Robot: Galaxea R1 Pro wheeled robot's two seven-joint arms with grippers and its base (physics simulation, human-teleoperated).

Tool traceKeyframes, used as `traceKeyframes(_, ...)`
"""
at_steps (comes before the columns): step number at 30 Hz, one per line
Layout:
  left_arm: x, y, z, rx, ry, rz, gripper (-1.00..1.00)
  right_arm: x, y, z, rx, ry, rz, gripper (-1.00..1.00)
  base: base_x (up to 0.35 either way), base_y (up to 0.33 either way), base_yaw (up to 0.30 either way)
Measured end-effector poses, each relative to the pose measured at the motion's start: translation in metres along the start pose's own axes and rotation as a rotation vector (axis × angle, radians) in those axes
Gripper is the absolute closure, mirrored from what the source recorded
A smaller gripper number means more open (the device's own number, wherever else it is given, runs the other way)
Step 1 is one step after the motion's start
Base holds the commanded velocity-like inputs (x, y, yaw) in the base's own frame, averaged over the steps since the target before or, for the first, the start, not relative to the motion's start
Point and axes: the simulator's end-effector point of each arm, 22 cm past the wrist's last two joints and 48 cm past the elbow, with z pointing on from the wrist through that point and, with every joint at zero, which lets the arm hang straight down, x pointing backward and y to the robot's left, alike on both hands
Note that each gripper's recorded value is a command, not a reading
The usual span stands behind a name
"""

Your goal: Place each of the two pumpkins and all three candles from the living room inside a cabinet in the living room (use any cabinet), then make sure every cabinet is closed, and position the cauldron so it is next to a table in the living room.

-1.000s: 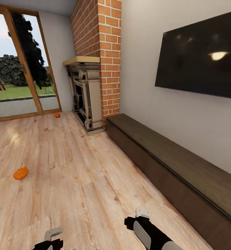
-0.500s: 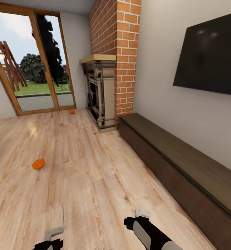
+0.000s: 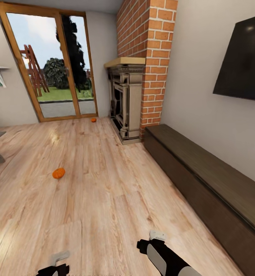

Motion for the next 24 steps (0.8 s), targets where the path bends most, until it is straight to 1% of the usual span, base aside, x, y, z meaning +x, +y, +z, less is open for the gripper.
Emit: traceKeyframes(24, 0.0102, 0.0019, 0.0054, -0.007, 0.023, 0.002, -1.0, 0.0087, -0.0036, 0.0072, 0.01, 0.019, -0.013, -1.0, 0.007, 0.0, 0.241)
